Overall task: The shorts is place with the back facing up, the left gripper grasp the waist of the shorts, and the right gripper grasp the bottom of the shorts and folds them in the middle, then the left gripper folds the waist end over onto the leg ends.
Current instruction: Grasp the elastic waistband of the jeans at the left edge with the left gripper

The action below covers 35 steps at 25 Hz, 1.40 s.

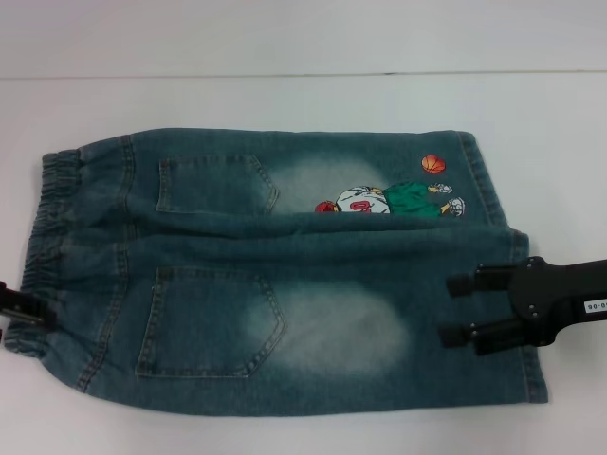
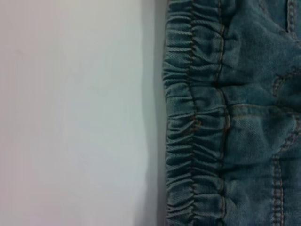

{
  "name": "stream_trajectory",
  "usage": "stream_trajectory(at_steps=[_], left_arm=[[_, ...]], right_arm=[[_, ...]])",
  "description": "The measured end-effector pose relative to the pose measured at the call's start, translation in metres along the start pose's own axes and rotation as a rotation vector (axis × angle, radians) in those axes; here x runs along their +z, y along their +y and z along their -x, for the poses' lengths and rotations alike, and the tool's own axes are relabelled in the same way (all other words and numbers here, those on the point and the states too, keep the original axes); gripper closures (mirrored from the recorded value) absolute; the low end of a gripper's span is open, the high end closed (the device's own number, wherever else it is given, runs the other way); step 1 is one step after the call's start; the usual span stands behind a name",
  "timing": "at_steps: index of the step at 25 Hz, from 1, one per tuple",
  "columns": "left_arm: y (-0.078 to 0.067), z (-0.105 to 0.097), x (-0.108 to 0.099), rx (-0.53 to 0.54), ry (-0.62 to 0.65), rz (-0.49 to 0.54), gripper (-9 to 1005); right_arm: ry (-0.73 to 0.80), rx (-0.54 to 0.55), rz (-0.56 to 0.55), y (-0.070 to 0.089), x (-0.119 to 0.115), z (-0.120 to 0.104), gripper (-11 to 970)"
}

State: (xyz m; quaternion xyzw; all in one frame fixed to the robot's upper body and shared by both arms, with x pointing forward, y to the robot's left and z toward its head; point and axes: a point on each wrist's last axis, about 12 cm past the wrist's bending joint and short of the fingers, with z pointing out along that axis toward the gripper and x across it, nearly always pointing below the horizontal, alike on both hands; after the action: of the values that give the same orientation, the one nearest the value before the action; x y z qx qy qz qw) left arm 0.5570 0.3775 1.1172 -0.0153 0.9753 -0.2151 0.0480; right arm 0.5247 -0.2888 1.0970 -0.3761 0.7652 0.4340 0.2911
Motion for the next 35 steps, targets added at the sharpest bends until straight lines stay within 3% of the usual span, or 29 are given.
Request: stream_trajectory(at_steps=[9,35], left_arm=[[-0.0062,0.0,0.0085,0.012,0.021,-0.011,104],[-0.0059,0.0037,0.0043,0.016,0.006,-0.002,110]], right_arm=[[0.0,-0.003,-0.001,-0.0004,0.0004,0.0011,14],[-0.002,-0.009,-0.005,-0.0012,0.0014,-0.0004,15]])
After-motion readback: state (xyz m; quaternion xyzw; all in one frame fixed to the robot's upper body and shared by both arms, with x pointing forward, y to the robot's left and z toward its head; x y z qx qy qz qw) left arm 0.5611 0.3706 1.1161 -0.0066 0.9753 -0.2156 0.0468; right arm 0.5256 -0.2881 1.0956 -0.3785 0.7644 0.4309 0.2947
